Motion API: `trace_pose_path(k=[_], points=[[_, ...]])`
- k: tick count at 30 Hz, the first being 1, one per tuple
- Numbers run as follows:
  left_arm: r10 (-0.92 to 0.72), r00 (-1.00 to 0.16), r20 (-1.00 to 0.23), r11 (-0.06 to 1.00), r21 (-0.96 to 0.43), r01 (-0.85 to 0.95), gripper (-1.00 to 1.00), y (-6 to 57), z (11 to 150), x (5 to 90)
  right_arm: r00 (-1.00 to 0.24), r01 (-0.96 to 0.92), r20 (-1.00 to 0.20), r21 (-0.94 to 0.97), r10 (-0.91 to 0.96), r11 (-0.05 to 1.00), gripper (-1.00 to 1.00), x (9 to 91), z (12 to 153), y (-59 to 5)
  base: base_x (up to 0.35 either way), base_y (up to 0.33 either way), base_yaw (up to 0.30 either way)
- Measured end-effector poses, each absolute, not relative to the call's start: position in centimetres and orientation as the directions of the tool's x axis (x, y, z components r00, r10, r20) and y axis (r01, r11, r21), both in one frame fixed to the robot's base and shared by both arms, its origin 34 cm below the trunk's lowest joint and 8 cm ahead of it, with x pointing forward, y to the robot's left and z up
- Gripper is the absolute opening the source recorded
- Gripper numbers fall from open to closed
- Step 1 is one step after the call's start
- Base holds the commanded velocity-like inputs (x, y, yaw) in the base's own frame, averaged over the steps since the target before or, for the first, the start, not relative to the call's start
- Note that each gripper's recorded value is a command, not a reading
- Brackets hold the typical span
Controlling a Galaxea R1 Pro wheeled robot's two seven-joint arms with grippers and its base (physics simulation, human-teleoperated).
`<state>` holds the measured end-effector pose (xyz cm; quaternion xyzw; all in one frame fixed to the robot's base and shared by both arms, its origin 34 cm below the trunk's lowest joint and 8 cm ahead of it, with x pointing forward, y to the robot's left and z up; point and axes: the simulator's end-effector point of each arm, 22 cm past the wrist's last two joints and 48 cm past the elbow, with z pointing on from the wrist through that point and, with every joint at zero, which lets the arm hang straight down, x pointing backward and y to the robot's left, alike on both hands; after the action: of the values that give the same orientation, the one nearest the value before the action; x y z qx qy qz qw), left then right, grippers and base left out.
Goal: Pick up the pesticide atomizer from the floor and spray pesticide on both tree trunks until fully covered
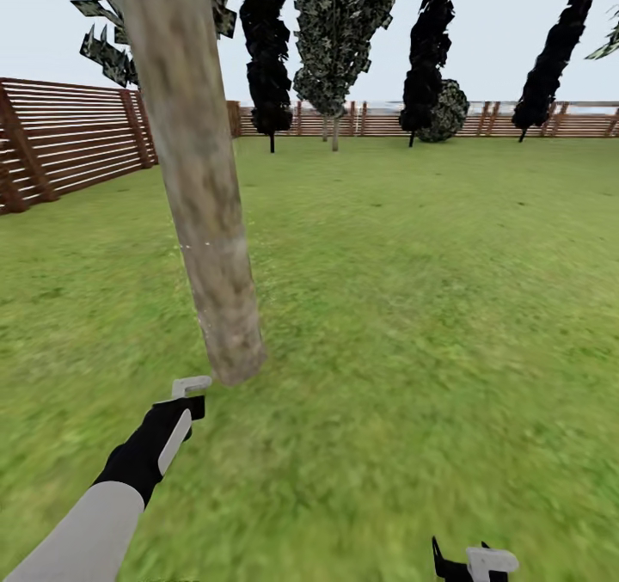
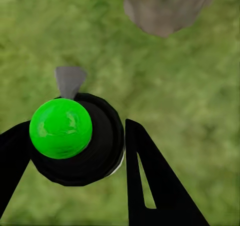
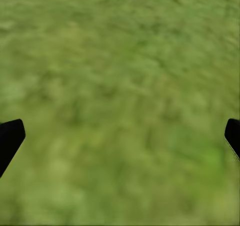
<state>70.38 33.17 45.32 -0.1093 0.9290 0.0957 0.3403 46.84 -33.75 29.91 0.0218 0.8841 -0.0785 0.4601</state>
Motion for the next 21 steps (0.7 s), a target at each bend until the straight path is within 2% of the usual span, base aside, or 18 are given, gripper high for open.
trace_pose_path(k=[3, 12, 21], points=[[-0.138, -0.745, -0.652, 0.958, 0.104, -0.268, -1.00, 33.18, 45.27, 70.35, -0.576, 0.111, -0.817, -0.119, -0.034, 0.987, 1.00, 46.84, 29.91, -33.75, 0.132, -0.263, 0.136], [-0.138, -0.746, -0.651, 0.958, 0.104, -0.268, -1.00, 33.17, 45.21, 70.31, -0.576, 0.111, -0.817, -0.119, -0.034, 0.987, 1.00, 46.84, 29.91, -33.75, 0.210, -0.223, 0.020], [-0.138, -0.746, -0.651, 0.958, 0.104, -0.268, -1.00, 33.17, 45.23, 70.32, -0.576, 0.111, -0.817, -0.119, -0.034, 0.987, 1.00, 46.84, 29.91, -33.75, 0.170, -0.232, 0.248]])
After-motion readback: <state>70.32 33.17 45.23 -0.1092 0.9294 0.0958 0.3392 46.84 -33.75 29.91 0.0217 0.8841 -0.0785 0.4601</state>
